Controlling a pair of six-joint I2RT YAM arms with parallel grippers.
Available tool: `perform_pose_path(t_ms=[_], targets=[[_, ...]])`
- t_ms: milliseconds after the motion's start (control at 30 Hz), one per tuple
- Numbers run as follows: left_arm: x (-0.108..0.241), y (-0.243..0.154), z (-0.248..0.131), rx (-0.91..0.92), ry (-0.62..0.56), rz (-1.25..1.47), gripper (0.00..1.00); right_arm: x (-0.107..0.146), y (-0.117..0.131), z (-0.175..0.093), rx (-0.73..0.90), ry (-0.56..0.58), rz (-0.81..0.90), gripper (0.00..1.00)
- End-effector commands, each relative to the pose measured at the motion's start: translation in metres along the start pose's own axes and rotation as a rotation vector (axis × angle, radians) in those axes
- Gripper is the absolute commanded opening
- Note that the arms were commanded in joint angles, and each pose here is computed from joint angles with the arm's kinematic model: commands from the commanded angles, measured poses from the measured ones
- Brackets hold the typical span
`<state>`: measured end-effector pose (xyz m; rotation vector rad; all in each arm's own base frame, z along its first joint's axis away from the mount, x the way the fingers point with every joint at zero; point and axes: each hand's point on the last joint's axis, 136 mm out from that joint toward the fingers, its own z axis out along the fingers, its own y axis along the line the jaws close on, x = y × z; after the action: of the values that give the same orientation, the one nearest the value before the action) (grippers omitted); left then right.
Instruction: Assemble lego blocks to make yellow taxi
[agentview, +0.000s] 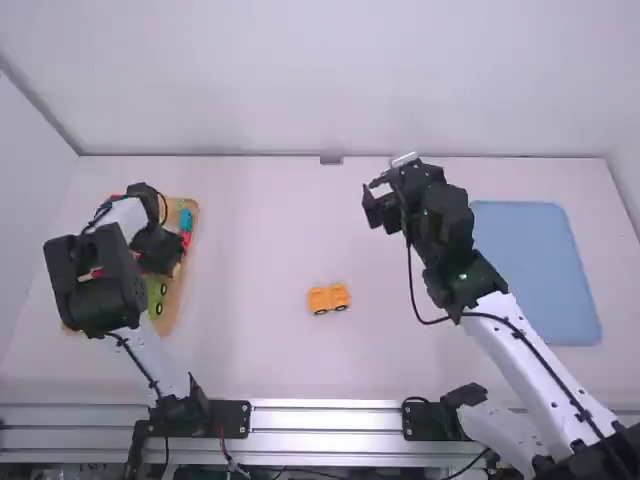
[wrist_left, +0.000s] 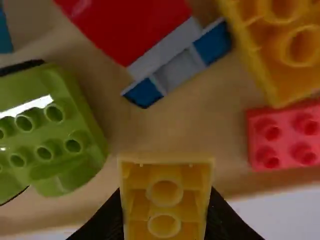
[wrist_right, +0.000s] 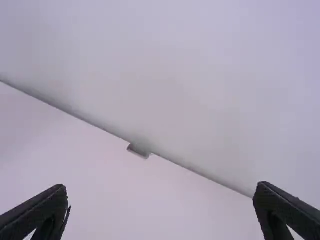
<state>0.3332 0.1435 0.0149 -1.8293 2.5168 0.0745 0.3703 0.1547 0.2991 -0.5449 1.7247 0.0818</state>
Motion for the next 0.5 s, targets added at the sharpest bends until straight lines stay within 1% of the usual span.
perform_pose_path(t_ms=[0,67,100,200,233,267,300,333,433,467], targets=[[-0.009,-0.015,-0.037,0.097,-0.042,0.065,0.02,-0.024,0.003,-0.008,-0.040,-0.065,0.004,0.99],[-0.009,-0.020,-0.060,0.145,-0.086,0.100,0.02,-0.022,0.004,-0.005,-0.042,-0.057,0.035,0.98],[-0.008,-0.020,-0.062,0.148,-0.089,0.101,0.02,-0.022,0.004,-0.005,-0.042,-0.057,0.042,0.99],[-0.004,-0.019,-0.093,0.203,-0.174,0.134,0.02,-0.016,0.002,0.000,-0.044,-0.040,0.117,0.98],[0.001,-0.023,-0.105,0.238,-0.213,0.187,0.02,-0.014,0.005,0.002,-0.066,-0.034,0.141,0.99],[0.010,-0.030,-0.115,0.284,-0.245,0.257,0.02,-0.012,0.010,0.006,-0.100,-0.032,0.158,0.99],[0.027,-0.041,-0.129,0.368,-0.277,0.362,0.02,-0.010,0.016,0.011,-0.147,-0.032,0.169,0.99],[0.034,-0.046,-0.135,0.406,-0.289,0.404,0.02,-0.009,0.019,0.013,-0.170,-0.033,0.169,0.98],[0.091,-0.076,-0.167,0.683,-0.330,0.698,0.02,-0.004,0.036,0.025,-0.314,-0.047,0.183,0.98],[0.101,-0.080,-0.172,0.732,-0.333,0.747,0.03,-0.004,0.038,0.027,-0.337,-0.051,0.196,0.99]])
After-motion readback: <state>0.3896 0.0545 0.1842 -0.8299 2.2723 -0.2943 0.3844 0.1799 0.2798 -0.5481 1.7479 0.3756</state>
